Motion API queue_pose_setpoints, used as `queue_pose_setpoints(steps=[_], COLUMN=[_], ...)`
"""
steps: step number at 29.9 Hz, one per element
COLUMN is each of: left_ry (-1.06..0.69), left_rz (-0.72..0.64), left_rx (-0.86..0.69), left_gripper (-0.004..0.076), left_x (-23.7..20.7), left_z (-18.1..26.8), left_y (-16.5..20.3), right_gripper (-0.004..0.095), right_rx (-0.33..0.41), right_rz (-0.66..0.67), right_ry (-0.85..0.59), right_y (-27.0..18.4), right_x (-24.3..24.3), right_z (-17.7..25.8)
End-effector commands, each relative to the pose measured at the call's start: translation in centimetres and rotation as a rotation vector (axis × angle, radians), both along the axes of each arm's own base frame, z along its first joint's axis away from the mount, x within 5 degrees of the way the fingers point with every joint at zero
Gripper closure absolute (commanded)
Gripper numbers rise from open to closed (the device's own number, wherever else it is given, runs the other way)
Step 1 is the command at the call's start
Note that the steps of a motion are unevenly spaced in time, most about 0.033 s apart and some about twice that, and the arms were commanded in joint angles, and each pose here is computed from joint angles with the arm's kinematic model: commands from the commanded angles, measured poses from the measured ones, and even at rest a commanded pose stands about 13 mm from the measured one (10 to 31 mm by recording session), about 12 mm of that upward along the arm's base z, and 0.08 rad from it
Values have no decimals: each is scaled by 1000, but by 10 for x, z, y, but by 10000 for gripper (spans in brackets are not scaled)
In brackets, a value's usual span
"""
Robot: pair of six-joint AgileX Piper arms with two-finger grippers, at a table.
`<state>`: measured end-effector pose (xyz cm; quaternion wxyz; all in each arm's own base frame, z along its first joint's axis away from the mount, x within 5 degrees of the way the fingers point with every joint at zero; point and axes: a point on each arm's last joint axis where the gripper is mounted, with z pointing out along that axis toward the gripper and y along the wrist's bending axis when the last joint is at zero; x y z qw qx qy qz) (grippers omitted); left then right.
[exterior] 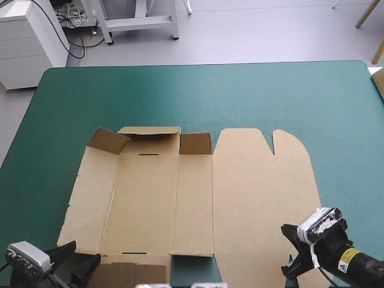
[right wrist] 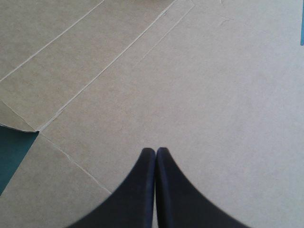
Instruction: Fold the box
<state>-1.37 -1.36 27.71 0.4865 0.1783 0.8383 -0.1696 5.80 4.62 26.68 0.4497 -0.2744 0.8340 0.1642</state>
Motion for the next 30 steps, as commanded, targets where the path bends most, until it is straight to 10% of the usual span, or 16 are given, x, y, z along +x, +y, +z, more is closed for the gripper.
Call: queue_pose_setpoints(steps=[1,30], left_ry=[-97,395], left_rz=[2,110], left_rx=[-99,251], left_gripper=[250,250], left_x=[5,174], left_z=[18,102], left_y=[-4,-45], right_gripper=[929,930], right_rx=[57,57], right_rz=[-17,-17], right_ry=[-74,-74], right_y=[1,1], right_x=[4,4], right_z=[14,14])
